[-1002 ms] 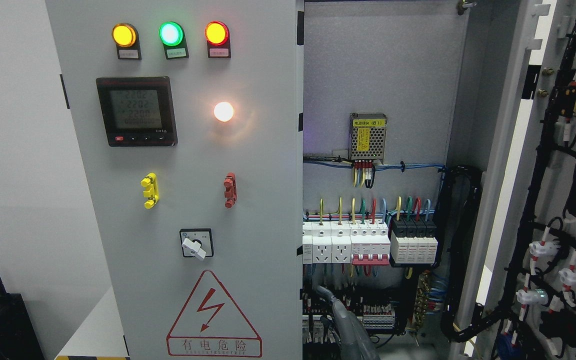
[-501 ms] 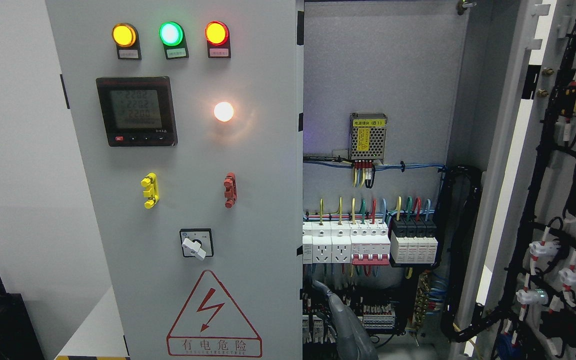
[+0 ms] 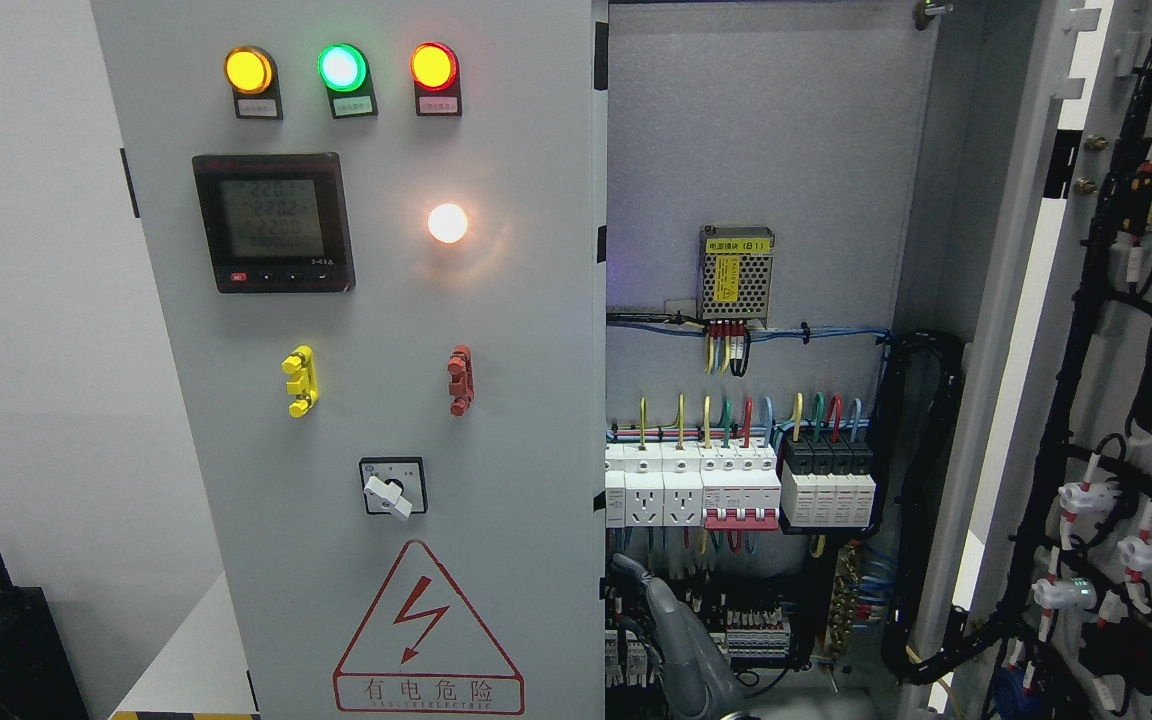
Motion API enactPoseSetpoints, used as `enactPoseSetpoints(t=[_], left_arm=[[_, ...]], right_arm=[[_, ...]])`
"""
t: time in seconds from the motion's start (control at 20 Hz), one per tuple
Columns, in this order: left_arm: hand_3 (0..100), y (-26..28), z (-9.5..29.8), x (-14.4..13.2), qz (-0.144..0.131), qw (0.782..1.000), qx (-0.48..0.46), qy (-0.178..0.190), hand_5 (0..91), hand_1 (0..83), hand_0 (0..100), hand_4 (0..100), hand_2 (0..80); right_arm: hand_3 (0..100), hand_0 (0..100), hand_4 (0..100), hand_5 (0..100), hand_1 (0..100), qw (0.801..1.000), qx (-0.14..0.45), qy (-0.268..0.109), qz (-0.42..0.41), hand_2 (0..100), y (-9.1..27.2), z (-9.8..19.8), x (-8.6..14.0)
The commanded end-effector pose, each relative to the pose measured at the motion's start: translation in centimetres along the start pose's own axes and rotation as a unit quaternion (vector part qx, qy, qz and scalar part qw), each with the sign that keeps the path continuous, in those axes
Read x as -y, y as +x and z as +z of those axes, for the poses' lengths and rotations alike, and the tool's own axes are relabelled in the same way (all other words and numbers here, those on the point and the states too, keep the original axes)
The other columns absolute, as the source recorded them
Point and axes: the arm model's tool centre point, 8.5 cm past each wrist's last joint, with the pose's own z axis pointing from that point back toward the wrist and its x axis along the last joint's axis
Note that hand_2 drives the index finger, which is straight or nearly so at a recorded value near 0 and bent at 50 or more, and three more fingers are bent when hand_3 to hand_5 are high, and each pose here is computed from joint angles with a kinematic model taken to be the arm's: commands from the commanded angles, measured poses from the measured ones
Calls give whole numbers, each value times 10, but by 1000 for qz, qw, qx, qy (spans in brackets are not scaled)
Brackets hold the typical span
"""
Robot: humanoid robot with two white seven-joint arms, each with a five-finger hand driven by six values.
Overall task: Open door with both hands
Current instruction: 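Raise the right hand toward the lower cabinet interior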
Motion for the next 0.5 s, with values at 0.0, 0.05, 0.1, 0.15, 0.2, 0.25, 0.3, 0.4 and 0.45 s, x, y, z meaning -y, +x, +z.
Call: enactPoseSetpoints(t=[0.0, 0.05, 0.1, 0.15, 0.2, 0.25, 0.3, 0.4, 0.45], left_arm=[[0, 4, -1, 0, 0, 1000, 5, -1, 0, 0, 0, 32, 0], [0, 4, -1, 0, 0, 1000, 5, -1, 0, 0, 0, 32, 0], [0, 4, -1, 0, 0, 1000, 5, -1, 0, 0, 0, 32, 0], [0, 4, -1, 0, 0, 1000, 5, -1, 0, 0, 0, 32, 0], [0, 4, -1, 0, -1, 1000, 5, -1, 0, 0, 0, 32, 0], [0, 4, -1, 0, 0, 1000, 5, -1, 0, 0, 0, 32, 0], [0, 4, -1, 0, 0, 1000, 5, -1, 0, 0, 0, 32, 0], [0, 4, -1, 0, 0, 1000, 5, -1, 0, 0, 0, 32, 0], [0, 4, -1, 0, 0, 1000, 5, -1, 0, 0, 0, 32, 0]], right_arm=[[0, 0, 0, 0, 0, 1000, -6, 19, 4, 0, 0, -4, 0], [0, 0, 0, 0, 0, 1000, -6, 19, 5, 0, 0, -4, 1], [0, 0, 0, 0, 0, 1000, -6, 19, 5, 0, 0, -5, 1], [0, 0, 0, 0, 0, 1000, -6, 19, 6, 0, 0, -5, 2], [0, 0, 0, 0, 0, 1000, -7, 18, 8, 0, 0, -4, 4], [0, 0, 0, 0, 0, 1000, -6, 18, 11, 0, 2, -6, 6], [0, 0, 0, 0, 0, 1000, -7, 17, 12, 0, 2, -6, 7], [0, 0, 0, 0, 0, 1000, -9, 16, 14, 0, 1, -7, 9], [0, 0, 0, 0, 0, 1000, -9, 20, 16, 0, 1, -6, 10]])
